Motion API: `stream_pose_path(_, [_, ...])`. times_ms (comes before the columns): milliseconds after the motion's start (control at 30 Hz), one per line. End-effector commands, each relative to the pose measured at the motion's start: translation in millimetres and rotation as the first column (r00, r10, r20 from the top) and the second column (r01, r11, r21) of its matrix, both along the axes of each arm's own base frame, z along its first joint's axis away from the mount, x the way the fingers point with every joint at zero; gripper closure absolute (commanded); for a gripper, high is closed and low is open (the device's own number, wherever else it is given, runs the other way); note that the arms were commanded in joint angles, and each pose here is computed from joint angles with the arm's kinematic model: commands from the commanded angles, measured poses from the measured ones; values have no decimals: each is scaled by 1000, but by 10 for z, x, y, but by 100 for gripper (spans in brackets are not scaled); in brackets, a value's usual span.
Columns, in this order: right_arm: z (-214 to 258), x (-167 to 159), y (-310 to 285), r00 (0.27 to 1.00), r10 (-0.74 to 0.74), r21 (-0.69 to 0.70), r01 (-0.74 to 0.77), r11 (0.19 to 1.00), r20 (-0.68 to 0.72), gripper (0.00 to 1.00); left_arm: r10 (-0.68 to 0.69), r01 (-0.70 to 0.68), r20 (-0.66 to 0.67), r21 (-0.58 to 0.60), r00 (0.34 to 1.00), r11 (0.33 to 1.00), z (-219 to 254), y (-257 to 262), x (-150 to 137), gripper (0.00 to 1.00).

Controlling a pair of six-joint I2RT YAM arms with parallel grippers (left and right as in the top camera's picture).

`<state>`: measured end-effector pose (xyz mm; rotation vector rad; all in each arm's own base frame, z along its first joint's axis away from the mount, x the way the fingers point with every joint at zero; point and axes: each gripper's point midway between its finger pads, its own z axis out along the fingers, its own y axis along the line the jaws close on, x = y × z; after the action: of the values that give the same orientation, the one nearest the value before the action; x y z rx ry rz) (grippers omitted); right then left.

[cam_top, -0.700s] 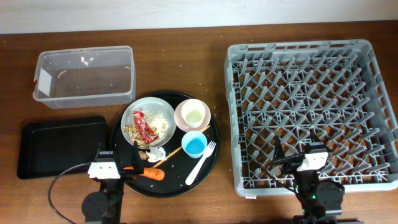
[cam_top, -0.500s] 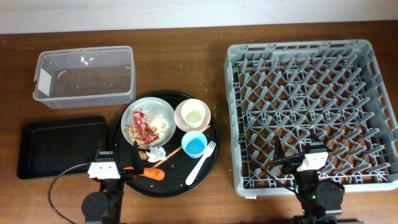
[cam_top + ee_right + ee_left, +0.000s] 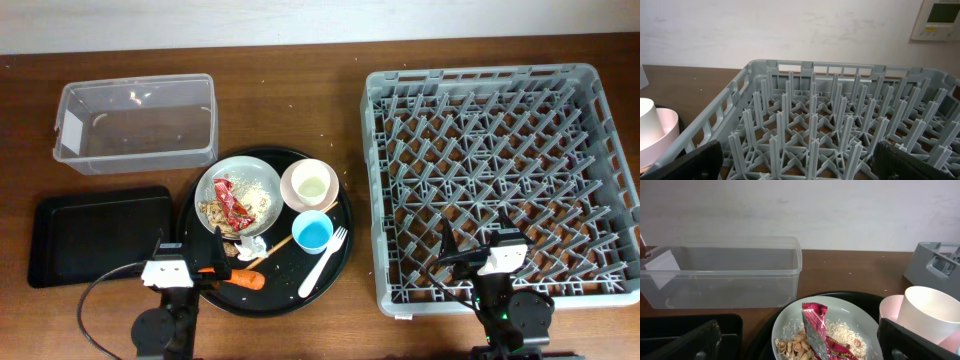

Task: Sort waste into correct bins and load items into the dishwasher rack

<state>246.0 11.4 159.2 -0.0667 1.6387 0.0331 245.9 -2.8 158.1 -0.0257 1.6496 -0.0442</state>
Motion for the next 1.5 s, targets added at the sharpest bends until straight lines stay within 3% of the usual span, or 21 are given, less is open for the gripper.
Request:
stream_pose_path(0, [-19,-5,39,1000,20,5,-20,1000,-3,2,3,-3,-2,24,1000,1000,-21,5,0,1])
stream_pose_path(967, [-15,-5,41,1000,21,6,-21,1000,-1,2,3,-3,-2,23,1000,1000,-23,5,0,1])
stream_pose_path(1033, [-12,-7,66,999,32,53,-32,998,-3,2,3,-3,-2,23,1000,1000,-23,5,0,1])
stream_pose_path(1100, [5,-14,106,999,47,196,-43,980,-13,2,5,-5,-4,-14,1000,1000,-22,2,-1,1])
stream_pose_path(1200, [167,-52,235,993,121,224,-117,967,-4,2,2,-3,-45,-22,999,1000,3,-3,-45,1])
stream_pose_path(1467, [651,-150,418,918,229,285,-136,949,-324,1,-9,3,-279,-21,960,1000,394,-21,-247,1])
